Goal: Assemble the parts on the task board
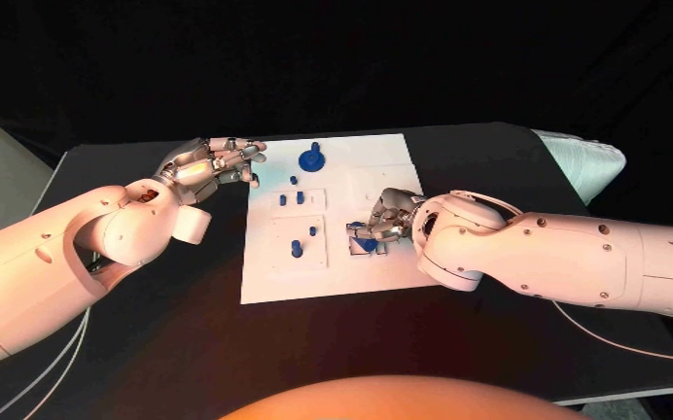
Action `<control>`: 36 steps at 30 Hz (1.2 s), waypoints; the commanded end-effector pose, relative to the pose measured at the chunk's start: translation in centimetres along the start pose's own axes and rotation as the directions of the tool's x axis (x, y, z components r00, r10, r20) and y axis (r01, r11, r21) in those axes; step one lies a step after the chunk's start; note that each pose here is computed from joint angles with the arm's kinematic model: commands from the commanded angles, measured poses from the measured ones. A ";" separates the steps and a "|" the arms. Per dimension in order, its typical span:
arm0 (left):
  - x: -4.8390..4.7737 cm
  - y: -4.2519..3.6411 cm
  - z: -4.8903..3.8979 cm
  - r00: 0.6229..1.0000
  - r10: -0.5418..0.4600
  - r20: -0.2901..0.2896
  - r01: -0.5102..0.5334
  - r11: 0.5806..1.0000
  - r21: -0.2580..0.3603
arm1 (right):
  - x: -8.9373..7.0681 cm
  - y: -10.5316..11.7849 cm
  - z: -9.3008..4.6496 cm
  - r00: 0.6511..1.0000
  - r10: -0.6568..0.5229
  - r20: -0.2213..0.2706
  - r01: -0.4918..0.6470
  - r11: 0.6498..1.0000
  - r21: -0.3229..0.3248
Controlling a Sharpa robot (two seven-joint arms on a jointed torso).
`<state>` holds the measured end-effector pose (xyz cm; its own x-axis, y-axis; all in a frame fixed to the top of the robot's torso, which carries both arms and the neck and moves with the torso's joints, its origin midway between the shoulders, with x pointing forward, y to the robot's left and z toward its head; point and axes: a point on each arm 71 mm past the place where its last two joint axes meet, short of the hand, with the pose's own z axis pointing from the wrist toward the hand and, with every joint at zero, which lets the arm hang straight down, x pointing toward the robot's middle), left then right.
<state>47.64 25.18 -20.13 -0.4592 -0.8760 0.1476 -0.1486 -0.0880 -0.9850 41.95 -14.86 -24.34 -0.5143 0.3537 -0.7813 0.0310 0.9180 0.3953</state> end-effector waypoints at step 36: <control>0.13 0.30 0.00 1.000 -0.011 -0.007 0.011 1.000 -0.001 | -1.0 -1.2 -2.4 0.997 0.058 0.055 -0.049 0.988 -0.148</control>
<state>47.60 25.20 -20.40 -0.4570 -0.8767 0.1499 -0.1550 -0.0875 -0.9840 40.51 -17.07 -23.37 -0.4853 0.3730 -0.7908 -0.0142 0.9009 0.4337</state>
